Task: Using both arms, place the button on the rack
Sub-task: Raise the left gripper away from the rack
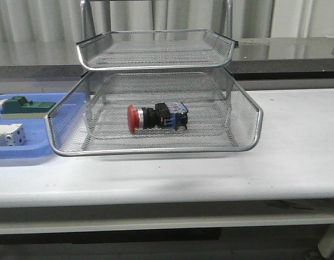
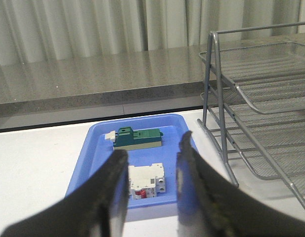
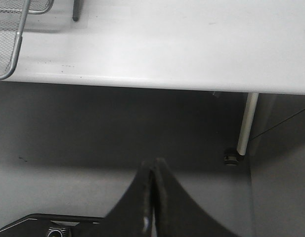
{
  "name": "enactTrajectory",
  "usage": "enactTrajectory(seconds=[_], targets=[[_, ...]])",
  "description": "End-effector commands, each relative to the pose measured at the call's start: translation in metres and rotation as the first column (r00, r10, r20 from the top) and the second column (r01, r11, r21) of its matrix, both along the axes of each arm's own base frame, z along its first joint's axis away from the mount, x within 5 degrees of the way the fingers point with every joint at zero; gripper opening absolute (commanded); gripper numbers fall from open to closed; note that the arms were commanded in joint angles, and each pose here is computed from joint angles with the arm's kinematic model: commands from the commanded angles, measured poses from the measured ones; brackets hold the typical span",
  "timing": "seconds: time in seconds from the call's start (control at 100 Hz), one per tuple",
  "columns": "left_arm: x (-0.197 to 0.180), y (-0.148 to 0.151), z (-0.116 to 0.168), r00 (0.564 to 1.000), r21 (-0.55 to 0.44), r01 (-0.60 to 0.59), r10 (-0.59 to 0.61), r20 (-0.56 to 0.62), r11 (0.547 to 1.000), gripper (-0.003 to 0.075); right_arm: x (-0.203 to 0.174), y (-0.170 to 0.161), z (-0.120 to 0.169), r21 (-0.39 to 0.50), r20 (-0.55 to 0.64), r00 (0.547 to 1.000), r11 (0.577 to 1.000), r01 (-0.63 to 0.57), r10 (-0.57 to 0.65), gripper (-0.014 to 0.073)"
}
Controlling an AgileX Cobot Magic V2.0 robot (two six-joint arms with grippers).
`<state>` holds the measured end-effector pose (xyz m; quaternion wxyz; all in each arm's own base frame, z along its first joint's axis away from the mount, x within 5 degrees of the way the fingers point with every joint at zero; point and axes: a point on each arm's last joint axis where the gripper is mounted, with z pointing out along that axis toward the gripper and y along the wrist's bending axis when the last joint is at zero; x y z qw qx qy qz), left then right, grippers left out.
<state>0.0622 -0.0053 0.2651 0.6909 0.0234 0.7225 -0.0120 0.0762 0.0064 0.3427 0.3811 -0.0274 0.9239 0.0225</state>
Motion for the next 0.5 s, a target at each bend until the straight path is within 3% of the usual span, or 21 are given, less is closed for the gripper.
enactTrajectory(seconds=[0.0, 0.05, 0.49], targets=[[-0.0002, 0.0025, 0.0161, 0.995, -0.029, -0.027, 0.03, 0.1, 0.999, 0.0037, 0.0026, -0.0013, 0.0123, -0.007, 0.078, 0.997, 1.0, 0.01, -0.01, -0.0066], [-0.0002, 0.0025, 0.0161, 0.995, -0.029, -0.027, 0.03, 0.1, 0.999, -0.002, 0.0026, -0.0013, 0.0123, -0.007, 0.078, 0.997, 1.0, 0.01, -0.01, -0.0066], [-0.0002, 0.0025, 0.0161, 0.995, -0.029, -0.027, 0.03, 0.1, 0.999, -0.002, 0.0026, -0.0013, 0.0123, -0.007, 0.078, 0.997, 1.0, 0.01, -0.01, -0.0066]])
